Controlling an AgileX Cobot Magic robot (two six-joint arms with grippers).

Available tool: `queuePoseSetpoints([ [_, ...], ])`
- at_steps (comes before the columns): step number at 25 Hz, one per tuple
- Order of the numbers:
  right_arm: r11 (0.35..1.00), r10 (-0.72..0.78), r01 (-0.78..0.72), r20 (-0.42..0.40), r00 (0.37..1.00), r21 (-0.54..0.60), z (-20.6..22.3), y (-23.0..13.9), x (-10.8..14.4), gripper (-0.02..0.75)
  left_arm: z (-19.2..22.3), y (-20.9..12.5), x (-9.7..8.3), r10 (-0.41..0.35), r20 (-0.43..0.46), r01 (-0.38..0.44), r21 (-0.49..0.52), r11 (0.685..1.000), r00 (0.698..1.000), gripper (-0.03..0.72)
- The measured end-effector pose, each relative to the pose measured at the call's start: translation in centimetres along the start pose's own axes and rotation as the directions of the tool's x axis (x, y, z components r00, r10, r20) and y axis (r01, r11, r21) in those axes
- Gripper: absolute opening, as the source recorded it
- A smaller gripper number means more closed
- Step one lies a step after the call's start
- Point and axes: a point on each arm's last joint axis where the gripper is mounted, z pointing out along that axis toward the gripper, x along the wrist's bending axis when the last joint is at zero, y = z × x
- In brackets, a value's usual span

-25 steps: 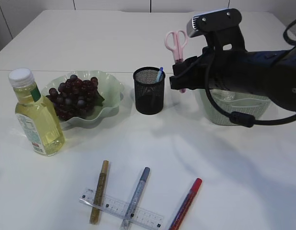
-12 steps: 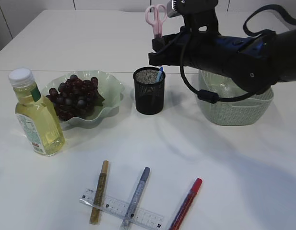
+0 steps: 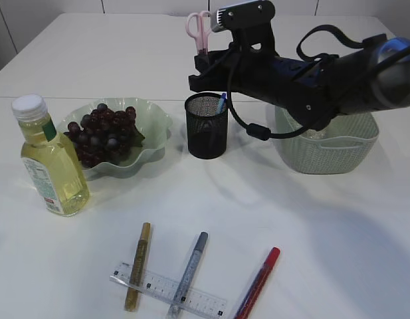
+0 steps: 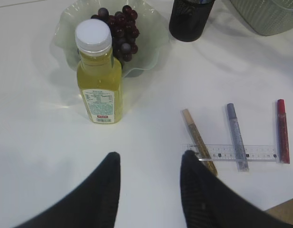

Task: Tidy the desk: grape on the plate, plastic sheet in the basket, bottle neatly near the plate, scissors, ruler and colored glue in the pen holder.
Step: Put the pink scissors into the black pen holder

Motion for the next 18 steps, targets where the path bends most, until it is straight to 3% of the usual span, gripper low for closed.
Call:
queuePoseSetpoints([
  [18, 0.999, -0.047, 0.047, -0.005, 0.999, 0.023, 2.5, -3.4, -0.1, 0.193, 0.0, 0.0, 0.0, 0.002, -0.003, -0.002, -0.001, 1.000, 1.000, 0.309],
])
